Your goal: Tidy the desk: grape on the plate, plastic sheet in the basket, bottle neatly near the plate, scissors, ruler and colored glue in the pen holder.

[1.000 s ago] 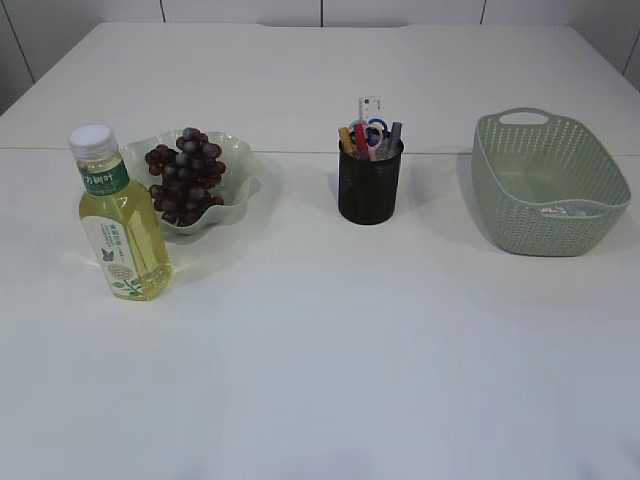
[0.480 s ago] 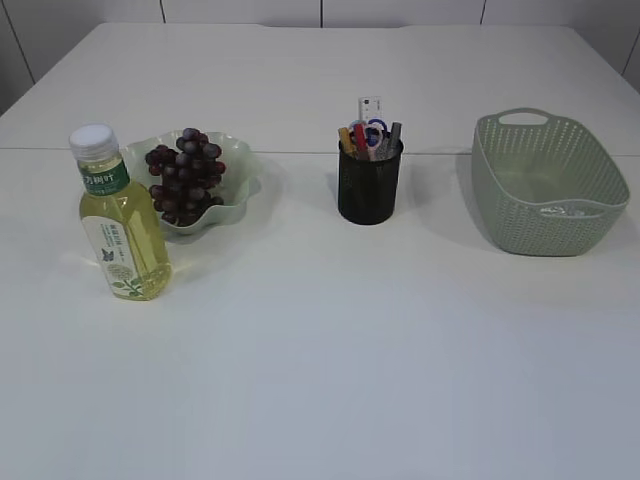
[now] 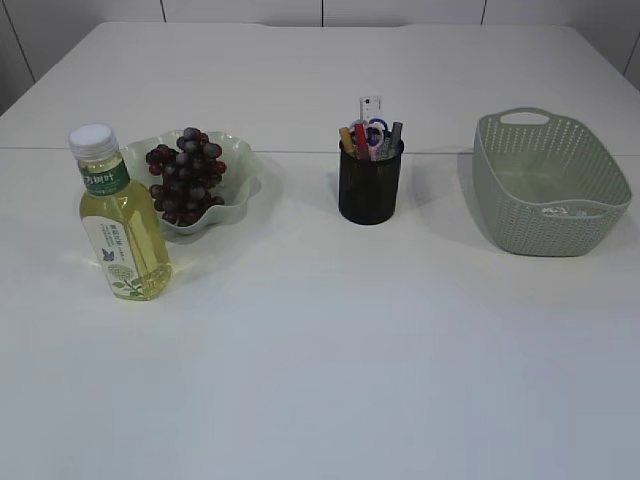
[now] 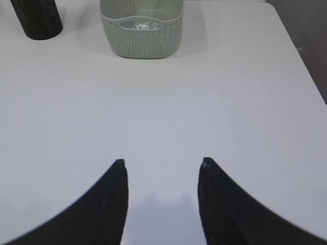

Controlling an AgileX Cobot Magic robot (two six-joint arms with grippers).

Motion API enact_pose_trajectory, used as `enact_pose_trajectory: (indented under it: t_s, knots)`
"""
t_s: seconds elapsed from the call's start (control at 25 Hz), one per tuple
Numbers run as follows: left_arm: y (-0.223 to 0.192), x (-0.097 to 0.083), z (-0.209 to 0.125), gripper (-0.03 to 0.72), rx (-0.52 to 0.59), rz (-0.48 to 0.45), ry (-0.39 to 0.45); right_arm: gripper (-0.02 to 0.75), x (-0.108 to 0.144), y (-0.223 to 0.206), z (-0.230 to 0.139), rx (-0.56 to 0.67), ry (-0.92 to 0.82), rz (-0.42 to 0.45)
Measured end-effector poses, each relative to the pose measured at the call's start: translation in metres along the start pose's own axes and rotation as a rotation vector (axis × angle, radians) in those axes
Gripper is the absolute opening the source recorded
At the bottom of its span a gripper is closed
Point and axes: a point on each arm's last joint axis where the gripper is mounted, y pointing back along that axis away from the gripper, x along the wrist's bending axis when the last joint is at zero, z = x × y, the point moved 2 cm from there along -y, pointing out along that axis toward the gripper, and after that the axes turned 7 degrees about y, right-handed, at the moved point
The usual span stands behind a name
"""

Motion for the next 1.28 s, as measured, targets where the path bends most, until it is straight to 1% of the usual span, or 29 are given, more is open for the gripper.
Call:
enact_pose_trajectory:
  t_s: [0.24,0.48,0.72,1.28]
  knots:
    - [0.0000,0.0001,0.0000,0.435,0.000,0.001,0.000,0.364,-0.0005,-0.0004,-0.0004,0.003,-0.002,-0.005]
    - [-0.0001,0.0003,0.0001,0.435,-0.002,0.017,0.009,0.364,-0.0005,-0.0003,-0.0005,-0.001,0.009,0.012]
    - [-0.0003,0.0011,0.0003,0.435,-0.007,0.062,0.030,0.364,-0.0001,-0.0001,-0.0005,-0.017,0.051,0.083]
    - [-0.0003,0.0013,0.0003,0.435,-0.008,0.066,0.031,0.364,0.0000,-0.0001,-0.0005,-0.017,0.051,0.085]
